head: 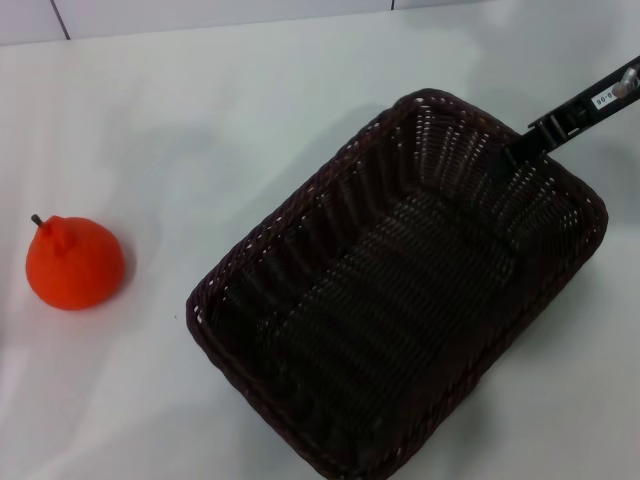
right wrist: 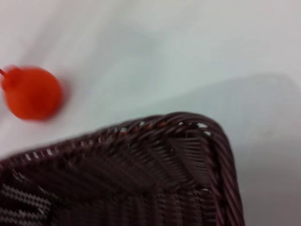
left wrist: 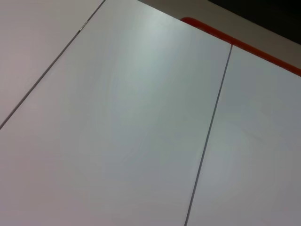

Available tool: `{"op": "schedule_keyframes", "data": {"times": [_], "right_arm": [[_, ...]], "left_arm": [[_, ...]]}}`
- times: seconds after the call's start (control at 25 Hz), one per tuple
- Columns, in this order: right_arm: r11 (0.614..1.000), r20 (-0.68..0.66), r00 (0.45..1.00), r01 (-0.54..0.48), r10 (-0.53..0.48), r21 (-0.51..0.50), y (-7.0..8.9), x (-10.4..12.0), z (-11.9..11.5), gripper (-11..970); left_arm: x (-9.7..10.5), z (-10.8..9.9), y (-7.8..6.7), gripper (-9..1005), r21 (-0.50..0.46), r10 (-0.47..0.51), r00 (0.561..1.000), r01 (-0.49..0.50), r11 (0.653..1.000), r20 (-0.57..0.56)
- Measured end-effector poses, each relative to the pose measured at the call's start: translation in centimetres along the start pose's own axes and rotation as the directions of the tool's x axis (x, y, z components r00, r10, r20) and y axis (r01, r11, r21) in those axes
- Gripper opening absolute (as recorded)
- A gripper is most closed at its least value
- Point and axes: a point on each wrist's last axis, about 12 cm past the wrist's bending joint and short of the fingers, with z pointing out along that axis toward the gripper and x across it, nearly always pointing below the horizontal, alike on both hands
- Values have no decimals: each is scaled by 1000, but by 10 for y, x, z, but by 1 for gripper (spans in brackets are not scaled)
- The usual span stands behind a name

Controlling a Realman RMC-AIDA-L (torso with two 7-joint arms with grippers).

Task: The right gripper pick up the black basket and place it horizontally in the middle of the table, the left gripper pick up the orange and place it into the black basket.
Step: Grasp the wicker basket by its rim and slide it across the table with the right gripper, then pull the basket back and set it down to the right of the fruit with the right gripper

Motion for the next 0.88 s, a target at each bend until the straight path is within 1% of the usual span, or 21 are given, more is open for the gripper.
{"op": "schedule_keyframes", "data": {"times": [0.2,0.36,0.44,0.68,0.88], "right_arm": [[993,-108,991,-75,84,87,8,-9,-6,196],[977,-213,959,-157,186,147,20,-21,-13,195],[968,-245,944,-181,221,176,23,-26,-14,196],[933,-307,898,-232,315,276,27,-42,-6,197],[900,-341,848,-305,405,311,33,-53,2,199]], "left_arm": [[1,3,0,946,6,1,1000,-1,1000,4],[2,6,2,944,2,6,1000,-6,1000,-6],[3,7,3,943,-1,6,1000,-6,1000,-12],[6,11,3,939,-4,4,1000,-4,1000,-22],[7,14,3,936,1,3,1000,-3,1000,-22]]}}
